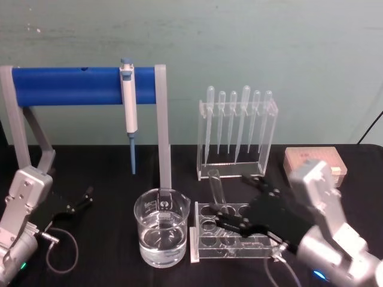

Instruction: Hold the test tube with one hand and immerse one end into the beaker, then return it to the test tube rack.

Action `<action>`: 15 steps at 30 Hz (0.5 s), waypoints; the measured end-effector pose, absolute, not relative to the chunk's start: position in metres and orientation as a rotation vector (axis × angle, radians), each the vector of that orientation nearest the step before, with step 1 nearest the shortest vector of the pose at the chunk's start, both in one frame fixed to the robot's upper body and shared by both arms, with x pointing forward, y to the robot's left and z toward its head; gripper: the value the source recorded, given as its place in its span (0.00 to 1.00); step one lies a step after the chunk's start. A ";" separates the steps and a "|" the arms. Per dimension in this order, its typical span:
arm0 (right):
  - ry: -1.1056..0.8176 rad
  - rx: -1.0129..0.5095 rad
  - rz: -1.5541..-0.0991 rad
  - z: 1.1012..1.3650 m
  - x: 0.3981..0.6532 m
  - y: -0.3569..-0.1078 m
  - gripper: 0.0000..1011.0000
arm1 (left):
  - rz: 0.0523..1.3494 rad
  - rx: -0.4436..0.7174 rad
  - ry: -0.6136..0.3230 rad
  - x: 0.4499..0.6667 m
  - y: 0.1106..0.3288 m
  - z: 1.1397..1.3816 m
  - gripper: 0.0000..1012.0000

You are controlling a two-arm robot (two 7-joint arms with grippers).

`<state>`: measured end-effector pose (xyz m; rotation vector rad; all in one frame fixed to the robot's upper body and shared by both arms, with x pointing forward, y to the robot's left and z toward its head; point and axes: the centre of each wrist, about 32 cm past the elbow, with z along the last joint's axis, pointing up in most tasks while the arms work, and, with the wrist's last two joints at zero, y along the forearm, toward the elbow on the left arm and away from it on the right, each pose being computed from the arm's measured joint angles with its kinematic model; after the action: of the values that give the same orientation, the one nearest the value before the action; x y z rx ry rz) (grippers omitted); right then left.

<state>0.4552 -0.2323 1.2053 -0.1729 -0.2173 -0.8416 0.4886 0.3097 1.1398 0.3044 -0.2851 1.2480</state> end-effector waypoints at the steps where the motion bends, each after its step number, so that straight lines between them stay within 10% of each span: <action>1: -0.212 -0.177 -0.833 1.207 0.458 -0.229 0.99 | 1.248 0.304 -0.285 0.489 0.310 1.140 0.99; 15: -0.141 -0.265 -0.793 1.223 0.494 -0.204 0.90 | 1.248 0.304 -0.285 0.489 0.310 1.140 0.99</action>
<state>0.4942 -0.2037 1.2231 -0.2653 -0.1413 -0.7934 0.4886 0.3097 1.1398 0.3044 -0.2851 1.2480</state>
